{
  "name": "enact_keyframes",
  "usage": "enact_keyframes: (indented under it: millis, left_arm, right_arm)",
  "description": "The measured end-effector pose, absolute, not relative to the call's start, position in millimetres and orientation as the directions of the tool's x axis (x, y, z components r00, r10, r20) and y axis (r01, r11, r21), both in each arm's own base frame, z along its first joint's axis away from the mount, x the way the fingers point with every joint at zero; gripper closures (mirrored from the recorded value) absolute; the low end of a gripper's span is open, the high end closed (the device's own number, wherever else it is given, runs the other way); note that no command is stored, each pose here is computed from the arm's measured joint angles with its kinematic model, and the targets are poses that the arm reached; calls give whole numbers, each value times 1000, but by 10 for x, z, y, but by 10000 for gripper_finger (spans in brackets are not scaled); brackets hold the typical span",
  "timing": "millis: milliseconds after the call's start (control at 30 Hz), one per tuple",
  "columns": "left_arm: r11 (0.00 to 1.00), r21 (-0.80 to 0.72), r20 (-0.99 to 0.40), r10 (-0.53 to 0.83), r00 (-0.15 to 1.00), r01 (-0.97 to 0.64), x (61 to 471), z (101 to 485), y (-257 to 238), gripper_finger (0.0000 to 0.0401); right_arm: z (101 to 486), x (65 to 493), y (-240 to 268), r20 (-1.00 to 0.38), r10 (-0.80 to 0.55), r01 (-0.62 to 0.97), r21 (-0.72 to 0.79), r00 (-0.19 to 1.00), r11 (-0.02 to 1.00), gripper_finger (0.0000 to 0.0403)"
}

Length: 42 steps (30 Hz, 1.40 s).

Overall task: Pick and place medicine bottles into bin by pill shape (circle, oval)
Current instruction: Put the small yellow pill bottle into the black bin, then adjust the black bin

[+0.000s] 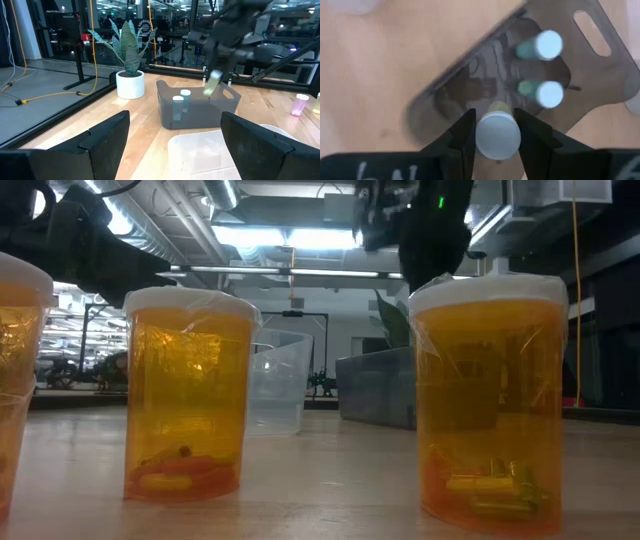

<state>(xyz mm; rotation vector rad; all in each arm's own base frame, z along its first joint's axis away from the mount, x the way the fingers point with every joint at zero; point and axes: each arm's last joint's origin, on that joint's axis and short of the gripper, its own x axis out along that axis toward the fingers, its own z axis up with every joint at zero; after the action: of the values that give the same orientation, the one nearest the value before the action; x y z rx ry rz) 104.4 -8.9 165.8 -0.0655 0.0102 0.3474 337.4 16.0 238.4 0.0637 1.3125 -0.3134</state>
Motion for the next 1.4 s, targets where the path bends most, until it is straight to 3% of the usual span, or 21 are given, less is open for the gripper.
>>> enact_keyframes:
  millis: [233, 667, 1000, 1233, 1400]
  left_arm:
    - [938, -62, -21, 341, 940, -341, 1044, 1657, -88, 96]
    - [938, -61, -22, 341, 940, -341, 1044, 1657, -88, 96]
    - [938, -61, -22, 341, 940, -341, 1044, 1656, -89, 96]
    - [938, -61, -22, 340, 940, -341, 1044, 1657, -89, 96]
    - [938, -61, -22, 341, 940, -341, 1044, 1657, -88, 96]
  right_arm:
    - [2078, 3429, -80, -947, -87, 254, -6, 308, 967, 284]
    - [1924, 3438, -102, -925, -93, 238, -3, 368, 971, 280]
    - [1867, 3457, -103, -930, -93, 242, -5, 355, 970, 215]
    - [2108, 3510, -103, -928, -93, 282, 14, 361, 959, 202]
    - [2455, 3488, -50, -957, -89, 300, -2, 276, 954, 210]
